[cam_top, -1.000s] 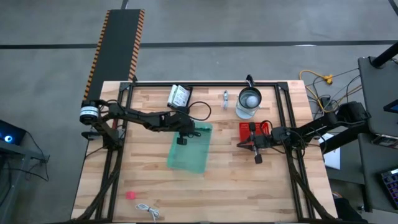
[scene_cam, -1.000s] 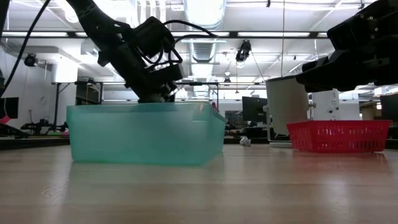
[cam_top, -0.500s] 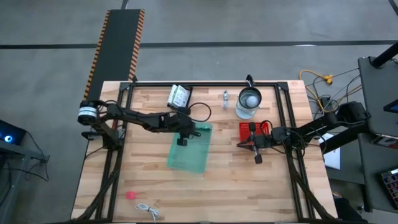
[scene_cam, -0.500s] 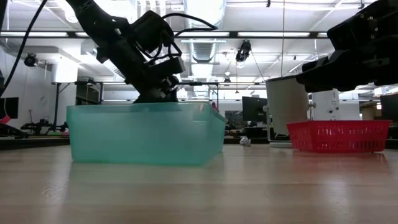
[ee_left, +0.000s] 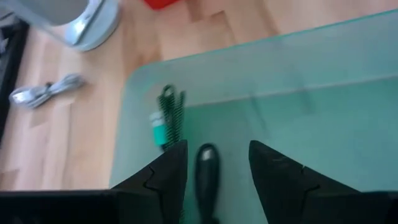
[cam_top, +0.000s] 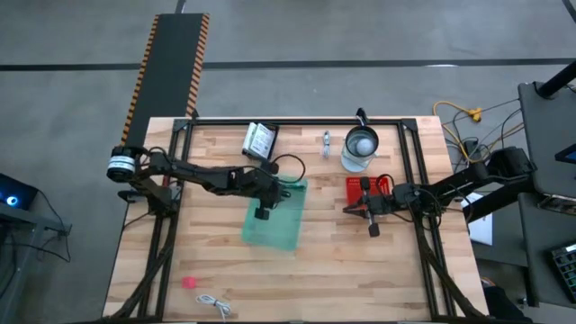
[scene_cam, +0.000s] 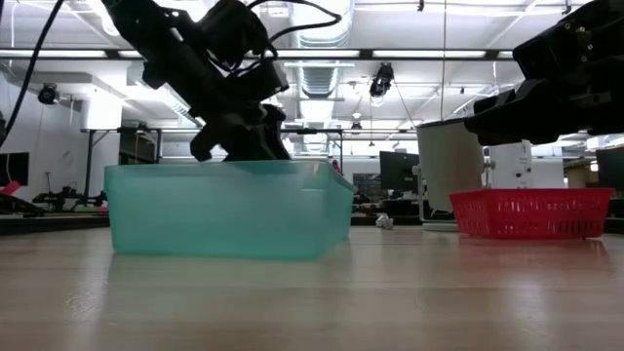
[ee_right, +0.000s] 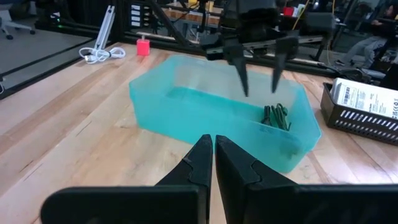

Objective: Pick and place items into bin
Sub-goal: Put the bottom left white charger cable into the green bin

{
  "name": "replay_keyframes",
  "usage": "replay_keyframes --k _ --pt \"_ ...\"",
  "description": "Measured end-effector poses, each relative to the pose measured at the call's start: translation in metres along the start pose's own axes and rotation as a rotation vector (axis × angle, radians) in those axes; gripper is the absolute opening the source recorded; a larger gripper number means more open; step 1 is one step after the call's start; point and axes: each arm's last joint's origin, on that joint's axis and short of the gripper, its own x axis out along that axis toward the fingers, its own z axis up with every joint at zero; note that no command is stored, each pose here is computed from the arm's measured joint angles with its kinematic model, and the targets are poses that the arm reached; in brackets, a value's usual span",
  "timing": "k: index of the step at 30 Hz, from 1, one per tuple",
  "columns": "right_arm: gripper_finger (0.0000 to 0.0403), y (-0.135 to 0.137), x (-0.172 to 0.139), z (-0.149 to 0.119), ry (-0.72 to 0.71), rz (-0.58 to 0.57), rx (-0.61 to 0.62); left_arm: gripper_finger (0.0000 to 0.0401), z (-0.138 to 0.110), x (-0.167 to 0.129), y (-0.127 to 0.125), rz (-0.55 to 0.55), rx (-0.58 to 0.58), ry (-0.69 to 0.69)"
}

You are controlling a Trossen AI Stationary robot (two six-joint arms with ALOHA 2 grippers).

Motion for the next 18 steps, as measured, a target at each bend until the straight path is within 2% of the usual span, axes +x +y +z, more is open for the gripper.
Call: replay_keyframes --k 18 --pt "0.0009 0.000 0.000 0.000 0.000 0.000 0.000 0.0154 0.038 -0.012 -0.048 -0.114 0.111 -0.118"
